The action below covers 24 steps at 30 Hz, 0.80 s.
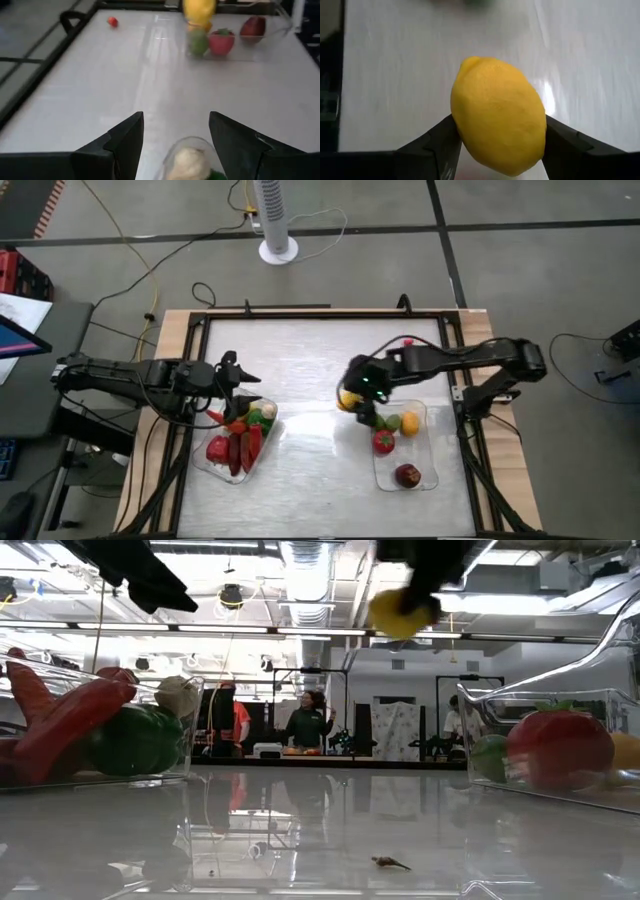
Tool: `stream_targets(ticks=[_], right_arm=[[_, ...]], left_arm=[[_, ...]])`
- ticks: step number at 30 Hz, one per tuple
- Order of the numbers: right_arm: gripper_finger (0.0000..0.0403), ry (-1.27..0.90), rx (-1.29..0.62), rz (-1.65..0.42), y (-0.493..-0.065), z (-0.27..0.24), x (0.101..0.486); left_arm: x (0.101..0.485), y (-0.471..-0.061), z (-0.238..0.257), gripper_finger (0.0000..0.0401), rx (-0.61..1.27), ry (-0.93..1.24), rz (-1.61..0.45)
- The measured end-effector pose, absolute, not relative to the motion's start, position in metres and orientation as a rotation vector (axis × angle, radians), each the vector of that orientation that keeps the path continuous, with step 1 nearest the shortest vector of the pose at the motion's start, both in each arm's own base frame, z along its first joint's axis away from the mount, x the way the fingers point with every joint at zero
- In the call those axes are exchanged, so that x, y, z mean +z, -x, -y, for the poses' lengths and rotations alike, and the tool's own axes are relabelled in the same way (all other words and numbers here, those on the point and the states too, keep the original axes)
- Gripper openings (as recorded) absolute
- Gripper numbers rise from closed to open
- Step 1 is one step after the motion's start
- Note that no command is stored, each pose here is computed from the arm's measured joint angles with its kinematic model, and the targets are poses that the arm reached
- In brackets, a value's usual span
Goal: Sort produce into baskets
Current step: Put the yellow lemon into the right transparent bin, then put the red peach into the right transparent bin
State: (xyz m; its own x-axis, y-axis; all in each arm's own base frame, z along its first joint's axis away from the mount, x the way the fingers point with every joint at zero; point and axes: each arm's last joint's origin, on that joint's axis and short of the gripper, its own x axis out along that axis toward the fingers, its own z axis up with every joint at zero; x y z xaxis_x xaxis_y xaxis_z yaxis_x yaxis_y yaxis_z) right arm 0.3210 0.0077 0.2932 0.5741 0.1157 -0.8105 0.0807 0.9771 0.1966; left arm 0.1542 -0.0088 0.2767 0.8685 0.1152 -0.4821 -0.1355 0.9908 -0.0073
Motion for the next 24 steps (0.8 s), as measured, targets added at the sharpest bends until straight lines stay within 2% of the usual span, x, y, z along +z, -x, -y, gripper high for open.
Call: stream_targets(ticks=[6, 11, 16, 24], right_arm=[[0.0250, -0.342, -0.093, -1.169, -0.278, -0.022, 0.304], [0.0260, -0.451, -0.215, -1.325, -0.261, -0.032, 0.300], [0.0288, -0.447, -0.366, -1.412, -0.253, -0.039, 0.294], [0.0348, -0.487, -0.389, -1.433, -0.251, -0.037, 0.293]], left_arm=[[0.277, -0.154, 0.006, 0.0212, 0.210, -0.028, -0.495], [0.277, -0.154, 0.006, 0.0212, 0.209, -0.079, -0.499], [0.277, -0.154, 0.006, 0.0212, 0.206, -0.093, -0.500], [0.277, -0.154, 0.006, 0.0212, 0.213, -0.068, -0.498]])
